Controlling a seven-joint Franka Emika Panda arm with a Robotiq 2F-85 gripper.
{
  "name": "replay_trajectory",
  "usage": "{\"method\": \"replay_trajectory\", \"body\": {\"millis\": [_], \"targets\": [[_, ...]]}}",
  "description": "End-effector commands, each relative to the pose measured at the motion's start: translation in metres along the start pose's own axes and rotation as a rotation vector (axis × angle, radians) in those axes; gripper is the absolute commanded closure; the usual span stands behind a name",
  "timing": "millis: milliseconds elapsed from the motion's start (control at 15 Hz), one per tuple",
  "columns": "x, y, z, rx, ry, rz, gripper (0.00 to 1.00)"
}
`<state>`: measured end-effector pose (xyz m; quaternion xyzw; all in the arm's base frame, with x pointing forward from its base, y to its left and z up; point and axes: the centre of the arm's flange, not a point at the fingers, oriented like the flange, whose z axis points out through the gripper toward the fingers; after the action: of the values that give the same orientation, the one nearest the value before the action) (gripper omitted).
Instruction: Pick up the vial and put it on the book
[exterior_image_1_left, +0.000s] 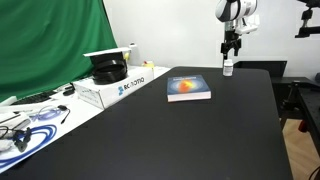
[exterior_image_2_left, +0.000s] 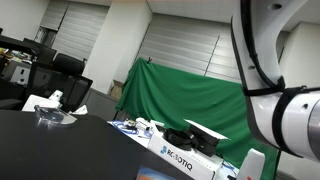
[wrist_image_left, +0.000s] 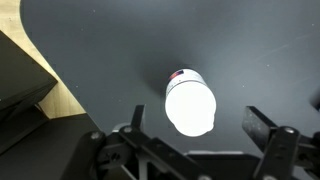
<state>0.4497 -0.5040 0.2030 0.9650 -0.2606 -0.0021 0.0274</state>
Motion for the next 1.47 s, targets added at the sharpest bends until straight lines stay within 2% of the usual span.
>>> {"method": "replay_trajectory", "body": {"millis": [0, 267, 333, 400, 667, 933, 1200, 1400], "targets": [[0.01, 0.008, 0.009, 0.024, 0.038, 0.011, 0.0], [0.014, 0.012, 0.018, 0.031, 0.053, 0.016, 0.0], [0.015, 0.012, 0.02, 0.032, 0.053, 0.019, 0.25], [0.015, 0.012, 0.021, 0.032, 0.053, 0.017, 0.25], [0.018, 0.01, 0.025, 0.015, 0.029, 0.023, 0.55], [0.019, 0.005, 0.025, -0.009, 0.02, 0.025, 0.8], [0.021, -0.002, 0.014, -0.003, 0.023, 0.013, 0.8], [0.029, -0.028, -0.013, 0.009, 0.062, -0.017, 0.8]]}}
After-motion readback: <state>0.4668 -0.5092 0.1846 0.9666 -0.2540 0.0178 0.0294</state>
